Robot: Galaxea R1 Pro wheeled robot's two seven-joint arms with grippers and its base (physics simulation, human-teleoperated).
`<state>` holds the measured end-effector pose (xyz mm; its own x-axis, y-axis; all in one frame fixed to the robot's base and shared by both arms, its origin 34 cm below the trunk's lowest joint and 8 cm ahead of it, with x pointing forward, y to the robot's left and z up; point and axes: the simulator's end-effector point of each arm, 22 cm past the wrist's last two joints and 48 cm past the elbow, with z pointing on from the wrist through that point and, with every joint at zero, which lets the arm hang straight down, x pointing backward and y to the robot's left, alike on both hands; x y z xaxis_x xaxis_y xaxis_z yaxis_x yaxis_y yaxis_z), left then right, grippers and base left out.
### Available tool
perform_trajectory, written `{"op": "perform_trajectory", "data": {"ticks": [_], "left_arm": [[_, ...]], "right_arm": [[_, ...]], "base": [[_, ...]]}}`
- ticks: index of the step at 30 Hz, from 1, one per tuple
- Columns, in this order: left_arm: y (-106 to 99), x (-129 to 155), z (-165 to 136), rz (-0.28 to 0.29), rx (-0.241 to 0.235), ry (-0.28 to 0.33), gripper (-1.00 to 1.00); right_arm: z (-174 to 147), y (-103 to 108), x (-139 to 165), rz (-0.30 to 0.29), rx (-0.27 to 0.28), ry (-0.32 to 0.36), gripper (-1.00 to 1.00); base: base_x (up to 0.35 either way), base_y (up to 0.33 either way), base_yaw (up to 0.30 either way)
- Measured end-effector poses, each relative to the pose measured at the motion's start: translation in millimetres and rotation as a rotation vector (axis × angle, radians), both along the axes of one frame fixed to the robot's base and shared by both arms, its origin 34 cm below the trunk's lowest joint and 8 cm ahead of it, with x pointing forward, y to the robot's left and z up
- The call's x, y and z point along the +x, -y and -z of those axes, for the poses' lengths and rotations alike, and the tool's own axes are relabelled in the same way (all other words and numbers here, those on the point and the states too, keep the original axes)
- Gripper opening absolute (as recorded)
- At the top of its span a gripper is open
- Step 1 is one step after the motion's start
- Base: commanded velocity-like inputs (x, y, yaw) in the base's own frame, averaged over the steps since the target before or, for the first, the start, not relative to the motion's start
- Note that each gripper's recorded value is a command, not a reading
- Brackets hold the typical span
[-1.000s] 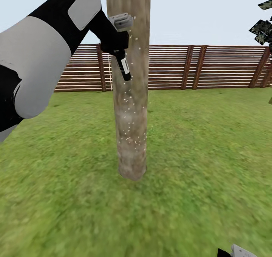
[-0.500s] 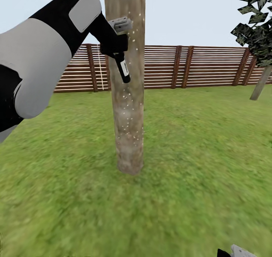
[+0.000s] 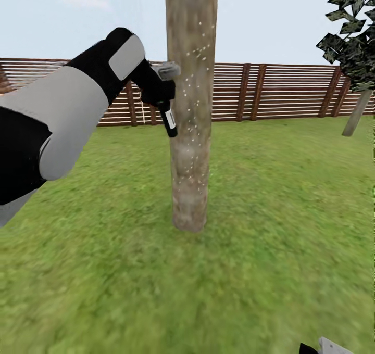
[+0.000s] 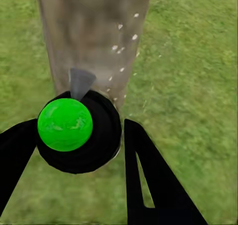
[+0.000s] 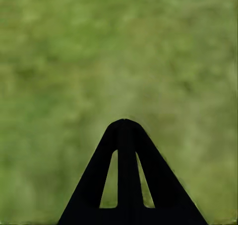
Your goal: In the garden, pick up the pesticide atomizer on the floor and spray pesticide onto both trees until each tree trunk is fully covered.
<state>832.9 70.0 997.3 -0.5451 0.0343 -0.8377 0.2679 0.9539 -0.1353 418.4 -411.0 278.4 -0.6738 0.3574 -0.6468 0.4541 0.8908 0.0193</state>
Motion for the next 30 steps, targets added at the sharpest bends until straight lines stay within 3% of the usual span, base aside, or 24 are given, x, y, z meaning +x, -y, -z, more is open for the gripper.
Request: {"op": "perform_trajectory", "data": {"ticks": [10,15,23,30], "left_arm": [[9,4,125,0.027,-0.006,-0.148,-1.0],[30,-6,179,0.087,0.006,-0.156,-1.0],[24,-13,225,0.087,0.011,-0.202,-1.0],[24,-21,262,0.087,0.009,-0.257,-1.0]], "right_arm": [[5,0,-12,-0.002,0.001,-0.018,-1.0],[6,-1,-14,-0.002,0.002,-0.02,-1.0],[6,0,-15,-0.001,0.002,-0.021,-1.0],[6,1,-15,-0.001,0.0,-0.021,-1.0]], "base": [[0.132,0.244,-0.118],[0.202,0.281,-0.185],[0.196,0.284,-0.144],[-0.034,0.325,-0.163]]}}
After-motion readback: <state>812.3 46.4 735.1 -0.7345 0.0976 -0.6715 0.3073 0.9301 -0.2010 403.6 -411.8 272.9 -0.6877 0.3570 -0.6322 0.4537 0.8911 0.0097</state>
